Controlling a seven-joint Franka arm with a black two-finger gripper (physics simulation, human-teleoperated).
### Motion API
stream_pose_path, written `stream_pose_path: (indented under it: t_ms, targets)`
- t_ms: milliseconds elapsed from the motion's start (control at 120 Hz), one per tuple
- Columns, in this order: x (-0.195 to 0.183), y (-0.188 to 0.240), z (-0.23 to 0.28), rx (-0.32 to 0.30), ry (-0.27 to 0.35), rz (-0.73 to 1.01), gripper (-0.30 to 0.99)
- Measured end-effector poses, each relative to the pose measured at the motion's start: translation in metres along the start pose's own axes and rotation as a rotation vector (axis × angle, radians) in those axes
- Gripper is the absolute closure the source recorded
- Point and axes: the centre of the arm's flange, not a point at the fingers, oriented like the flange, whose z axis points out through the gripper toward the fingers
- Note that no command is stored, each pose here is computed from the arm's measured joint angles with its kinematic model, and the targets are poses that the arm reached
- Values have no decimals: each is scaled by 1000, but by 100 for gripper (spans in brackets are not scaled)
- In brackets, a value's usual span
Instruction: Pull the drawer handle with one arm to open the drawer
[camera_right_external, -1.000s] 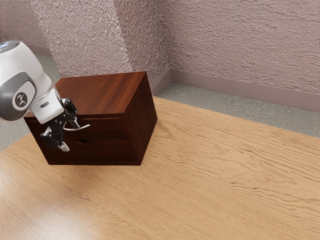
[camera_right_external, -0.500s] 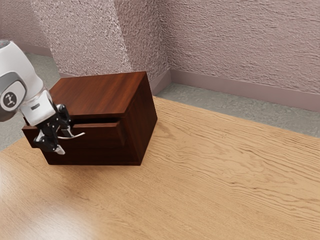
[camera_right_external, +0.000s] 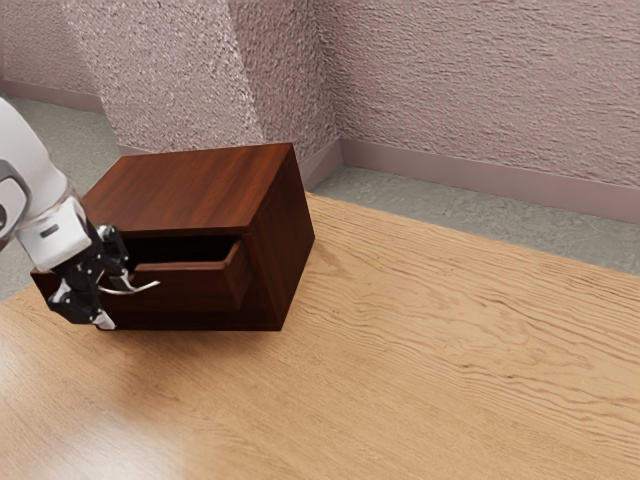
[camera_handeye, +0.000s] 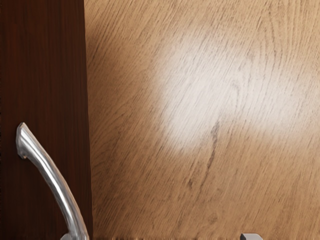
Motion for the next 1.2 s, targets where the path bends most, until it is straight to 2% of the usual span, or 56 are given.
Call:
stream_pose_path:
  t_ms: [342, 567, 800, 1017, 1200]
  targets:
    - [-5, 23, -5, -4, 12, -5, 34]
    - [-6, 34, -10, 9, -3, 2, 34]
    - [-5, 44, -15, 26, -9, 3, 42]
    - [-3, 57, -18, 39, -15, 1, 44]
    - [-6, 68, -20, 47, -14, -15, 35]
